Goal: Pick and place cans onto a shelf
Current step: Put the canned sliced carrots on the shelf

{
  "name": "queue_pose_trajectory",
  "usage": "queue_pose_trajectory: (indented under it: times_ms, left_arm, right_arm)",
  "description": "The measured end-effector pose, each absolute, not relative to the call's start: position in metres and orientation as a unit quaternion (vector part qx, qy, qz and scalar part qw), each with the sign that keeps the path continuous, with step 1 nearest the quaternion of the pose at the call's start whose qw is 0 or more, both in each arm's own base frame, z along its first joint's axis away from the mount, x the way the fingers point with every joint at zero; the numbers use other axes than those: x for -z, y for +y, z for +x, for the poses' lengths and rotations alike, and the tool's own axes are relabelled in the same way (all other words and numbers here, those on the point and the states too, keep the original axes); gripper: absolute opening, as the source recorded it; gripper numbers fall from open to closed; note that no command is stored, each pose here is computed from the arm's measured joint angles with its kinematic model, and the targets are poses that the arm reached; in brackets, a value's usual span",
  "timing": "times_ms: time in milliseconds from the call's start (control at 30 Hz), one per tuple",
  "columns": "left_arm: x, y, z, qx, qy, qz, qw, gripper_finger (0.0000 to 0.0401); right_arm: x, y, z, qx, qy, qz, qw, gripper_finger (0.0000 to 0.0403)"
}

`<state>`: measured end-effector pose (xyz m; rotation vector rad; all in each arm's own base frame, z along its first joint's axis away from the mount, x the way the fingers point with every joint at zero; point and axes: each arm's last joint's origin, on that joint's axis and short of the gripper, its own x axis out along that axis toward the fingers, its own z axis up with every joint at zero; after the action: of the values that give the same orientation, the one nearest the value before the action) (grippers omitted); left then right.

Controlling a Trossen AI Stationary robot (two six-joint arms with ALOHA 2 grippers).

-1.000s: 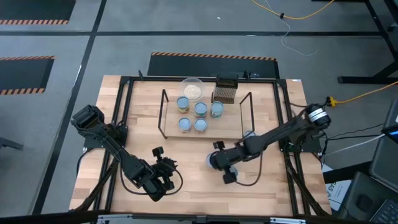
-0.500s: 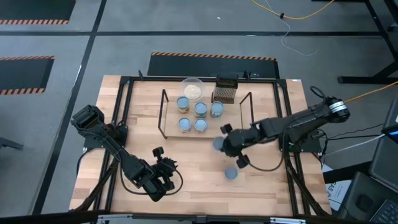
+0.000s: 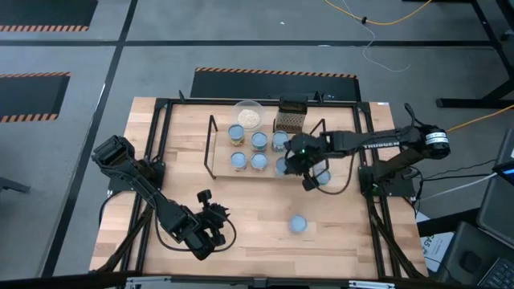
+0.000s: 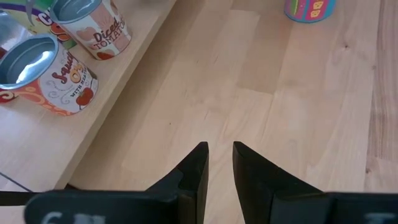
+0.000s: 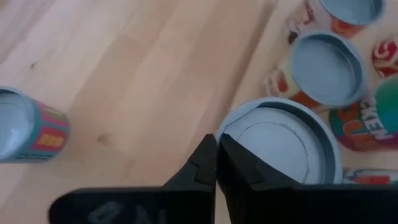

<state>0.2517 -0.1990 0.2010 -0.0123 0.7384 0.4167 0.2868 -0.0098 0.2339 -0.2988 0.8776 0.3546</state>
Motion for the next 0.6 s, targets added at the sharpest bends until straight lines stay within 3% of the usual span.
queue_pose_trajectory:
  times_ms: [600]
  left_arm:
    - [-0.201, -0.199, 0.252, -0.202, 0.358, -0.006, 0.912, 0.0066]
  right_arm:
    - [-0.215, -0.031, 0.283, -0.167, 0.388, -0.140, 0.896, 0.0014]
